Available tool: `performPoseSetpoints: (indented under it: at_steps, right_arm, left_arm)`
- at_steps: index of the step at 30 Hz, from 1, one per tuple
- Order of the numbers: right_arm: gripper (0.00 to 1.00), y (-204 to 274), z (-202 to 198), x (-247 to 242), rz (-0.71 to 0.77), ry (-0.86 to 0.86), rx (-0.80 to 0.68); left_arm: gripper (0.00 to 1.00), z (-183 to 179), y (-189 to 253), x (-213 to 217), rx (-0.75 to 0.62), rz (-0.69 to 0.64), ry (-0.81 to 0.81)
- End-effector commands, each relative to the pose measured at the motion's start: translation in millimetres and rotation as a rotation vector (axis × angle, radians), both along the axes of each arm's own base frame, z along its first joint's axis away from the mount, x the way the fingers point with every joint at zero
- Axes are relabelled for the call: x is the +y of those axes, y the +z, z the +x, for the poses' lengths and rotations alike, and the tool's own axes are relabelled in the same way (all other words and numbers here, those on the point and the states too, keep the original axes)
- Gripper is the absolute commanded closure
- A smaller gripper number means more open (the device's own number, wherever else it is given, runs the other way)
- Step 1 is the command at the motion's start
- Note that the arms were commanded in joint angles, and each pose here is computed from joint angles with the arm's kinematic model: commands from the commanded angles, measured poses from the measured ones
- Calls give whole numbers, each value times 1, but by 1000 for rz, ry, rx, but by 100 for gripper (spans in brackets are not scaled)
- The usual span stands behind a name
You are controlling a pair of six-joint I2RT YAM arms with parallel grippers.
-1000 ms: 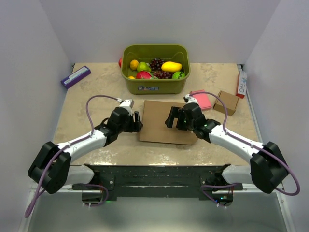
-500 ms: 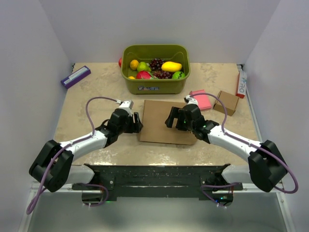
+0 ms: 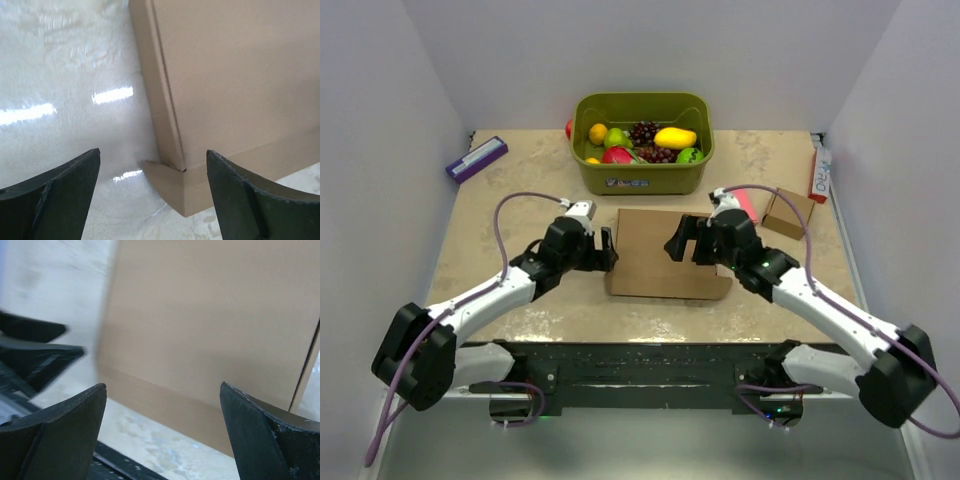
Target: Fold the paper box
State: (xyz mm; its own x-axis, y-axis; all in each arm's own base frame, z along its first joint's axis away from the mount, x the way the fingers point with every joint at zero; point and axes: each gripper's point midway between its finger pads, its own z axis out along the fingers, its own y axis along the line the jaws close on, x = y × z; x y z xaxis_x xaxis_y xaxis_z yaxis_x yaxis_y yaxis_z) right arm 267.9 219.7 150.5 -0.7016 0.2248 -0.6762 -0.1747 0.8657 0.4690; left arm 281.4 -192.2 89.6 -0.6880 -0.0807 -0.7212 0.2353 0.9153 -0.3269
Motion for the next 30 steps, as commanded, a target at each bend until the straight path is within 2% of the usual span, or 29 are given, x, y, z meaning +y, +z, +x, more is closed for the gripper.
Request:
performPoseSetpoints:
  at_steps: [1,4,6,9,12,16,20,25,30]
  right_arm:
    - [1,121,-5,1,97,95,-276]
    - [1,130,-2,-12,0,84,-282]
    - [1,132,5,-10,-6,114,-305]
    - [1,127,29,-8,57,166,-319]
    - [1,108,57,-23,89,92,-276]
    - [1,81,74,-44,82,23,-263]
    - [1,29,70,-78,64,-78,-184]
    - [1,0,58,-100,-22,-114,-188]
    - [1,-22,61,-104,-28,-111,-145]
  left_arm:
    - [6,17,70,-7,-130,-25,-84]
    - [3,28,104,-8,-201,-30,-125]
    - [1,37,119,-9,-235,-41,-158]
    - [1,58,116,5,-242,0,-150]
    - [2,68,122,13,-251,-10,-149]
    - [2,57,110,13,-281,-44,-167]
    - [2,50,109,9,-271,-74,-184]
    - [2,47,112,6,-267,-98,-196]
    - [2,48,103,9,-244,-76,-186]
